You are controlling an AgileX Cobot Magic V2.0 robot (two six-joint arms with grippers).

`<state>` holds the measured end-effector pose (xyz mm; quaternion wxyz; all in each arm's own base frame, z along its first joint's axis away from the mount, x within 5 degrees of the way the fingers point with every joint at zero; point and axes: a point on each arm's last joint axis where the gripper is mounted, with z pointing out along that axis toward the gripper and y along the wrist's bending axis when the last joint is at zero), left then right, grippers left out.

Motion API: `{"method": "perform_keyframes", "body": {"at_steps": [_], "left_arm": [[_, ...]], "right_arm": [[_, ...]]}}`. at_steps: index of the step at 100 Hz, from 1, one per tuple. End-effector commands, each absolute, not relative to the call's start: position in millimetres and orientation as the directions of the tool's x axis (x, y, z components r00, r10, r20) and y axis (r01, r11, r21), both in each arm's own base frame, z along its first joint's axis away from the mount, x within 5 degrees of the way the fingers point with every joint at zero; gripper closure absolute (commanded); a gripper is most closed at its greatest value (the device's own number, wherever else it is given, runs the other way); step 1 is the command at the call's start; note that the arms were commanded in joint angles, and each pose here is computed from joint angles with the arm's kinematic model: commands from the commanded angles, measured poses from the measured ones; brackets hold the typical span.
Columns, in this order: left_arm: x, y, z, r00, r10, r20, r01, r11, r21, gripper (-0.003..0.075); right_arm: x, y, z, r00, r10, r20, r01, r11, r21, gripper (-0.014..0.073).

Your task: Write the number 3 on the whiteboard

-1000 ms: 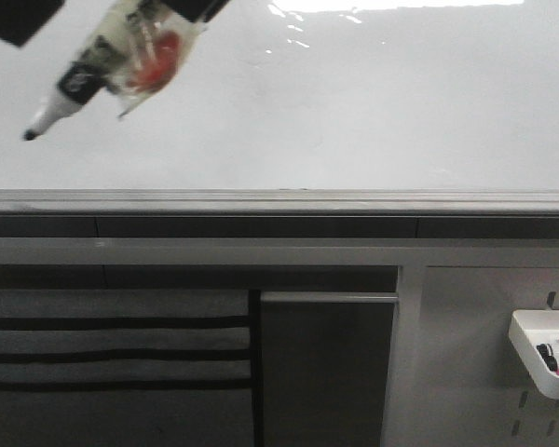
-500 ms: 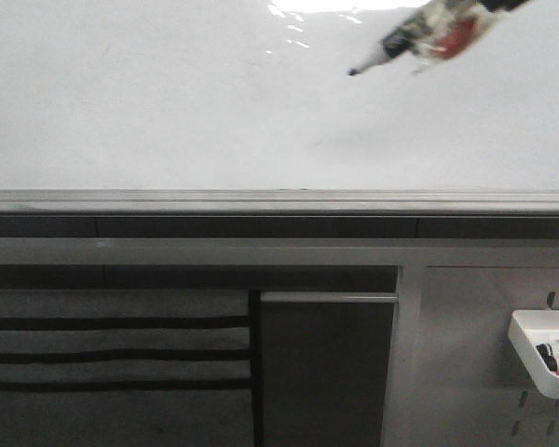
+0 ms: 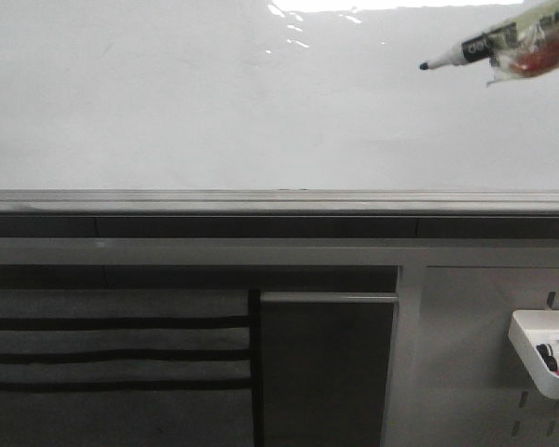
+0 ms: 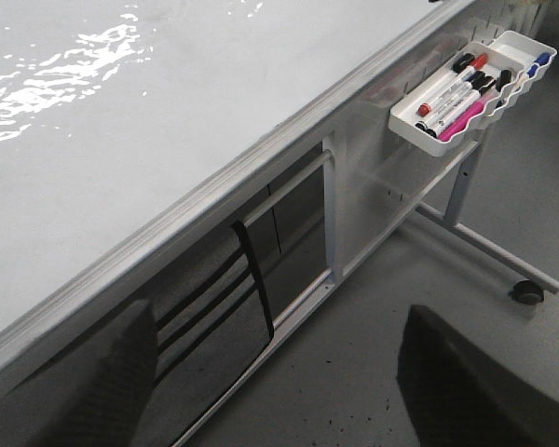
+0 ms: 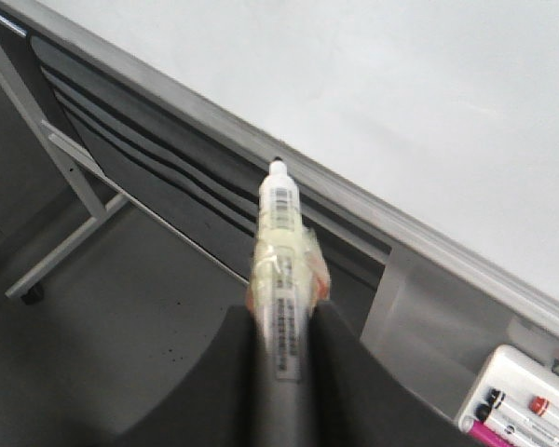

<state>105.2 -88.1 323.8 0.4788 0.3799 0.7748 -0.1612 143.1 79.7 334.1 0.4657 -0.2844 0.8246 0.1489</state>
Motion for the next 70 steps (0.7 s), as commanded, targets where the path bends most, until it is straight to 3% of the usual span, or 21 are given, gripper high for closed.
{"method": "perform_keyframes", "body": {"at_steps": [1, 30, 45, 70], "left_arm": [[108, -90, 336, -0.224, 0.374, -0.900, 0.727, 0.679, 0.101, 0.0218], [108, -90, 336, -0.225, 0.375, -0.899, 0.727, 0.679, 0.101, 0.0218], [108, -90, 336, -0.224, 0.374, -0.900, 0.727, 0.679, 0.102, 0.0218], [108, -90, 336, -0.224, 0.374, -0.900, 0.727, 0.679, 0.102, 0.0218]], "right_arm": [[157, 85, 364, -0.336, -0.250, -0.908, -0.583, 0.812, -0.008, 0.0600], [223, 118, 401, -0.420, -0.334, -0.844, -0.648, 0.762, 0.021, 0.0600], [259, 135, 402, -0.475, -0.390, -0.789, -0.676, 0.735, 0.044, 0.0601], [306, 154, 390, -0.503, -0.414, -0.759, -0.678, 0.734, 0.048, 0.0601]]}}
